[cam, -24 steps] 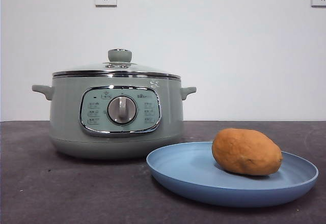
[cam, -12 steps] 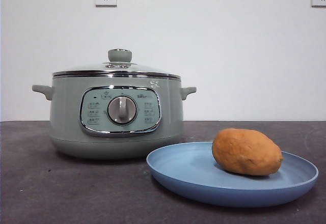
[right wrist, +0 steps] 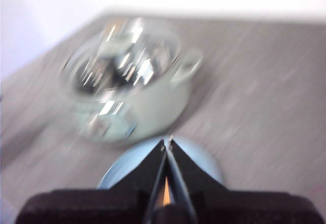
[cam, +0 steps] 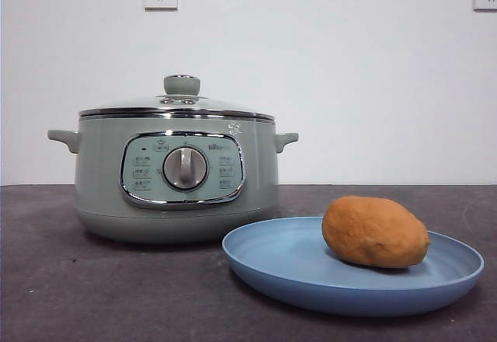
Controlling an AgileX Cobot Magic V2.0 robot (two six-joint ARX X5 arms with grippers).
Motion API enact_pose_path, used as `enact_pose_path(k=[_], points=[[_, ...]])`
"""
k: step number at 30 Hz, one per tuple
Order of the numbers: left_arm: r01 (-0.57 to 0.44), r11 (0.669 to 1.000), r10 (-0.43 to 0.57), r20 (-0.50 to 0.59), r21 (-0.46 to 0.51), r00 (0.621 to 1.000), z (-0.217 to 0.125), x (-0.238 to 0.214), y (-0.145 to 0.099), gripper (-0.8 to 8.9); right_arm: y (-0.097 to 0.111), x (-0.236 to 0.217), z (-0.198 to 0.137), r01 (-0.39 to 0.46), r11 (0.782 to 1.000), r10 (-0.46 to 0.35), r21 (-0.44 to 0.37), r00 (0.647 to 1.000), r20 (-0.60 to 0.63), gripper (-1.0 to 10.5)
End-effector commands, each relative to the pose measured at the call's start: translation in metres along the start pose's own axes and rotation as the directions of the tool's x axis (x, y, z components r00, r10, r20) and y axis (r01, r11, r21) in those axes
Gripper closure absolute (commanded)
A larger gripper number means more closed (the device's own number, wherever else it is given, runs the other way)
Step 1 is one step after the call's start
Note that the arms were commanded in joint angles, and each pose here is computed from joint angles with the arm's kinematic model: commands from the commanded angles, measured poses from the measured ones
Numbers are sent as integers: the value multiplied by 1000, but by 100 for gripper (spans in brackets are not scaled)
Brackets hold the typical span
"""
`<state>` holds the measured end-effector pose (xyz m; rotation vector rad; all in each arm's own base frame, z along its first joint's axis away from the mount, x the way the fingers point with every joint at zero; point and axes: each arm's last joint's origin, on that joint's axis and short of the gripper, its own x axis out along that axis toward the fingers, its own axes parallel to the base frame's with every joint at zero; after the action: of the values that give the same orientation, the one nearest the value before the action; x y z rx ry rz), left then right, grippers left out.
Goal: Take the potato out from the steamer,put the potato on the plate,close the lid
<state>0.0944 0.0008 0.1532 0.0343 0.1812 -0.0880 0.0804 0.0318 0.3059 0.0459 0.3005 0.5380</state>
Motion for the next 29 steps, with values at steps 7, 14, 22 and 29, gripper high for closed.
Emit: enact_pose_path(k=[7,14,22,29], points=[[0,1000,0,-18,-9,1000,-4,1,0,817,-22,17,-66,148,989,-142,-13,964,223,946],[0,1000,0,-18,-10,1000,-4,1,0,817,-33,35,-113,200,980,-199,19,955,221,946],[0,1000,0,-18,-9,1000,-4,1,0,817,-38,43,-137,247,967,-254,59,948,193,946],[0,1000,0,-17,-9,1000,-4,1,0,817,-39,46,-146,253,965,-260,73,957,130,946]])
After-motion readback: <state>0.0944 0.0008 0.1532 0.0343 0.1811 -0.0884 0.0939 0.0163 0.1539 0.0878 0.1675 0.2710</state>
